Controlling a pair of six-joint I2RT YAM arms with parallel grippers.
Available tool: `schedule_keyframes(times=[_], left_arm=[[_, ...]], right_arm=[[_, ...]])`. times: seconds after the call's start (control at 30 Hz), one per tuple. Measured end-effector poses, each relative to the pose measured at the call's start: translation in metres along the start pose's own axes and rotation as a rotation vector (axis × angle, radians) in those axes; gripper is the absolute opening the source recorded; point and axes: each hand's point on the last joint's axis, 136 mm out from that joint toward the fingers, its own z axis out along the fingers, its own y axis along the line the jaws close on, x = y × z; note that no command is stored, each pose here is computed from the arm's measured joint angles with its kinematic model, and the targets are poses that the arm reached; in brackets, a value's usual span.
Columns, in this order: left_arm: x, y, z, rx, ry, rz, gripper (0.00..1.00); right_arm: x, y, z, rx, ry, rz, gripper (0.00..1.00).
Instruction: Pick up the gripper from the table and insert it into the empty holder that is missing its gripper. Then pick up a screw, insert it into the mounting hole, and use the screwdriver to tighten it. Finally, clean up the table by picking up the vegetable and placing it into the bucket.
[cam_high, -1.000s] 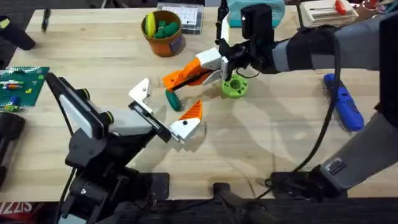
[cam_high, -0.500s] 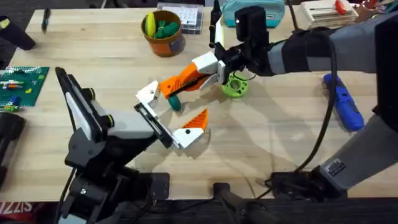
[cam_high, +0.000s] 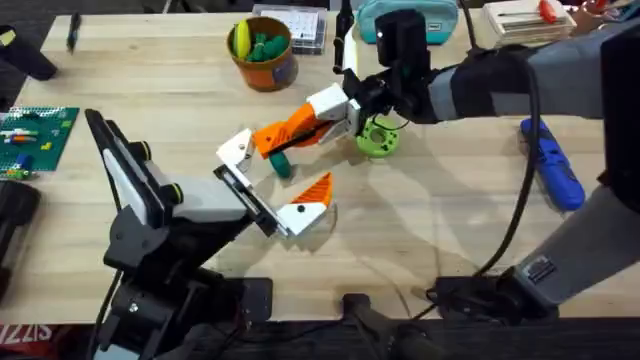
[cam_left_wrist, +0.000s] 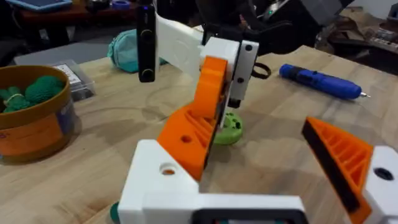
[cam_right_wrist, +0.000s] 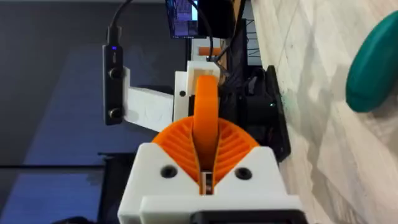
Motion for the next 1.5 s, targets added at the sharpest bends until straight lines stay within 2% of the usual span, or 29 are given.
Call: schedule_keyframes(times=[0.27,0.6,1.0,1.5], left_arm=[[0.0,0.002,0.0,-0.012,-0.002,0.008,0.989],[0.0,0.002,0.0,-0.013,-0.002,0.008,0.989],[0.002,-0.021,-0.001,0.12,0.01,0.007,0.989],[0.002,-0.018,-0.001,0.107,0.012,-0.013,0.989]], right_arm=[[0.001,0.006,0.008,-0.004,0.022,-0.079,0.084],[0.006,0.006,0.018,-0.005,0.047,-0.052,0.084],[0.003,0.004,0.023,0.012,0.029,0.034,0.084],[0.001,0.0,0.034,0.033,0.013,0.036,0.084]])
